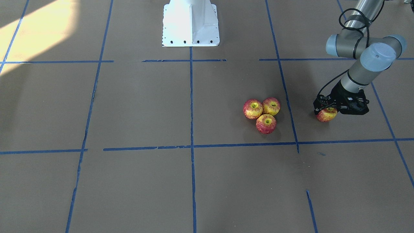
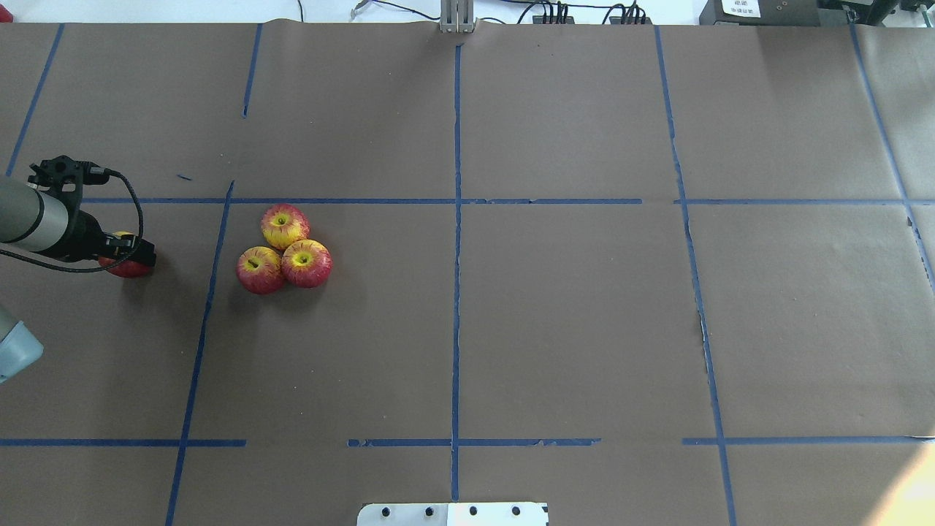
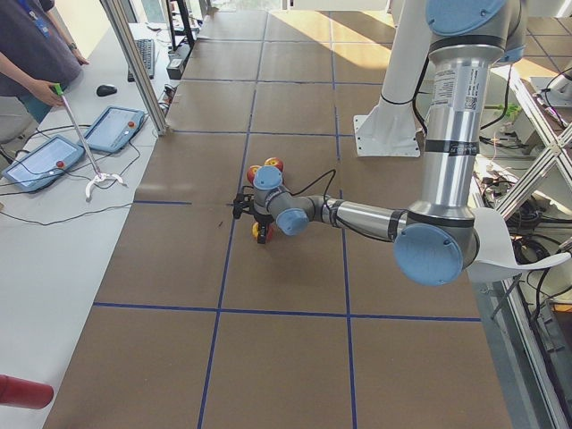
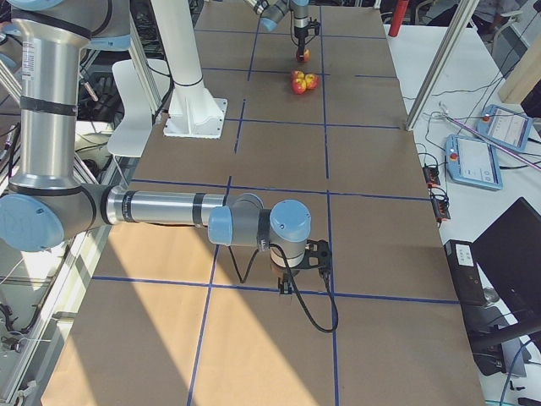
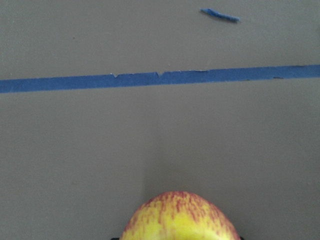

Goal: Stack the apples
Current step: 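Close the left gripper on the lone apple, then lift the apple and carry it with the left gripper toward the three-apple cluster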

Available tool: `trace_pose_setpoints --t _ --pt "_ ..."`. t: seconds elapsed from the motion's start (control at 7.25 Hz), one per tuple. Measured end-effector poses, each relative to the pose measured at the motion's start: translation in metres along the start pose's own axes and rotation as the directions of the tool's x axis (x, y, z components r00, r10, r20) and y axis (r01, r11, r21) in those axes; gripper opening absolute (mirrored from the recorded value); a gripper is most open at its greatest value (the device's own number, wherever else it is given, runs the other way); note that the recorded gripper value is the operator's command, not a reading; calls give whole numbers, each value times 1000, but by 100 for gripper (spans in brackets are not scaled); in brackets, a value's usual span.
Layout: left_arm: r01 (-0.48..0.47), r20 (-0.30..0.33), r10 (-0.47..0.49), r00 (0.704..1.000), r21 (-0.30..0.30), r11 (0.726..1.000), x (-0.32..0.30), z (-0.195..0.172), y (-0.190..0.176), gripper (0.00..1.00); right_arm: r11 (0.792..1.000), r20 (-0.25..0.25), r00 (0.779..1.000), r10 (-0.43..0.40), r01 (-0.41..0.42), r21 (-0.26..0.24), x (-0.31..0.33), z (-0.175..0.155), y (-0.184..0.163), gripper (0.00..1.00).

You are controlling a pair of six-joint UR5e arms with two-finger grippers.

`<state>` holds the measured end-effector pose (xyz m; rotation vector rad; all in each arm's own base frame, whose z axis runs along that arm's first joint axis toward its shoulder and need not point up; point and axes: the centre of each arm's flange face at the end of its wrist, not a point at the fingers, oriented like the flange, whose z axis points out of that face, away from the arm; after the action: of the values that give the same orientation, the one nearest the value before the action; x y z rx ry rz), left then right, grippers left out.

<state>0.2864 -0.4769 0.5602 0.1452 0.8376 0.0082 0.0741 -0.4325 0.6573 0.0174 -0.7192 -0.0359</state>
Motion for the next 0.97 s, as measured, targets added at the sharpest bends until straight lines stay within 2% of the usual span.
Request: trace_pose_setpoints --t 0.28,0.55,0.97 --pt "-16 -11 16 1000 10 1000 5 -14 1 14 1000 0 1000 0 0 0 0 0 0 100" --pt "-39 15 39 999 11 999 7 -49 1 14 1000 0 1000 0 0 0 0 0 0 100" --pt "-41 96 37 995 40 998 3 -143 -23 15 1000 0 1000 1 -1 0 0 0 0 100"
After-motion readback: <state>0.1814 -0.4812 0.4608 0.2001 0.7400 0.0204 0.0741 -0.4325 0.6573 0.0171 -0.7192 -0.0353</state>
